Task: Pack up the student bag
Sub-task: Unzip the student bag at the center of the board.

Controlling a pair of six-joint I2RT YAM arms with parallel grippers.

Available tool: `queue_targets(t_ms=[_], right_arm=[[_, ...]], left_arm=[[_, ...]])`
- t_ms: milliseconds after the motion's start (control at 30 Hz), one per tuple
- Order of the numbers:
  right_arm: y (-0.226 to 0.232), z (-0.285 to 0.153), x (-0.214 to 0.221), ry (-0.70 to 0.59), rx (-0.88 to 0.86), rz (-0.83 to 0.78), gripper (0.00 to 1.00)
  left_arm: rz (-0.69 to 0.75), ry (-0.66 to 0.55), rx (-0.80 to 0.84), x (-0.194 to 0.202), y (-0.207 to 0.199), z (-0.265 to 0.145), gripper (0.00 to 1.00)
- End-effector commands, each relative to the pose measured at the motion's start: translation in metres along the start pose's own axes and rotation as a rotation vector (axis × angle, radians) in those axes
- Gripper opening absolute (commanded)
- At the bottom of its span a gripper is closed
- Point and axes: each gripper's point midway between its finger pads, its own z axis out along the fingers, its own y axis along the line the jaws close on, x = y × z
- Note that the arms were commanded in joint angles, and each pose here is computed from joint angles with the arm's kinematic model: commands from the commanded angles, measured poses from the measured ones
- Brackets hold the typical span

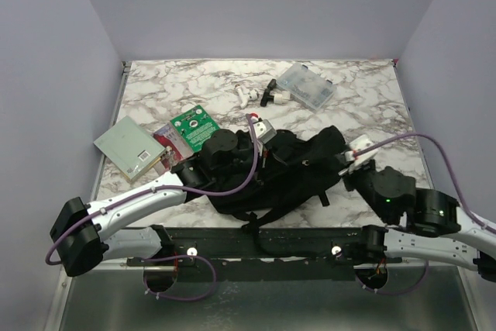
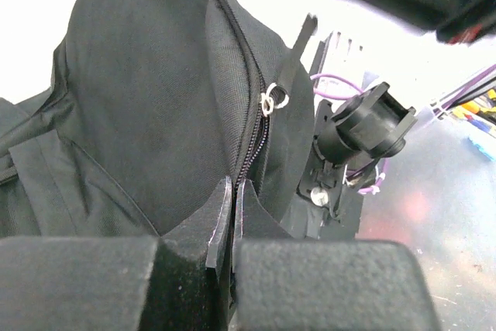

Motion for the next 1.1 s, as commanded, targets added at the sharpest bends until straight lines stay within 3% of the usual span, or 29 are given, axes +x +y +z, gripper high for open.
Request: queue_targets(t_ms=[0,133,267,333,467,633,800,1067], right_arm=[[-0.088,-0.039,-0.006,-0.069,0.358,0.115,0.01],[-0.082,-0.040,-0.011,-0.074,0.324,0.202,0.01],[-0.061,-0.032,-0.039,-0.057,0.273,0.475,0.01],[-0.042,-0.024,-0.044,-0.015,0.251,0.658,0.08],[0.014,-0.002,-0.023,0.079,0.138,0.885,0.36],[0.036,0.005,0.017,0.127,0.130,1.079,0.46],[0.041,0.006,0.019,-0.004,0.008,1.046,0.62],[0.035,0.006,0.024,-0.040,0.014,0.965,0.66]], left_arm=[[-0.016,0.032,-0.036,0.017,0.011,0.002,0.00],[-0.039,0.051,-0.014,0.023,0.005,0.014,0.00],[-0.102,0.045,-0.017,0.019,0.004,0.024,0.00],[-0.142,0.041,-0.022,0.017,0.005,0.029,0.00],[-0.191,0.041,-0.057,0.020,0.013,0.037,0.00],[-0.267,0.060,-0.049,0.029,0.016,0.043,0.00],[-0.336,0.052,0.043,0.027,0.007,0.040,0.00],[-0.423,0.068,0.129,0.031,0.001,0.037,0.00]])
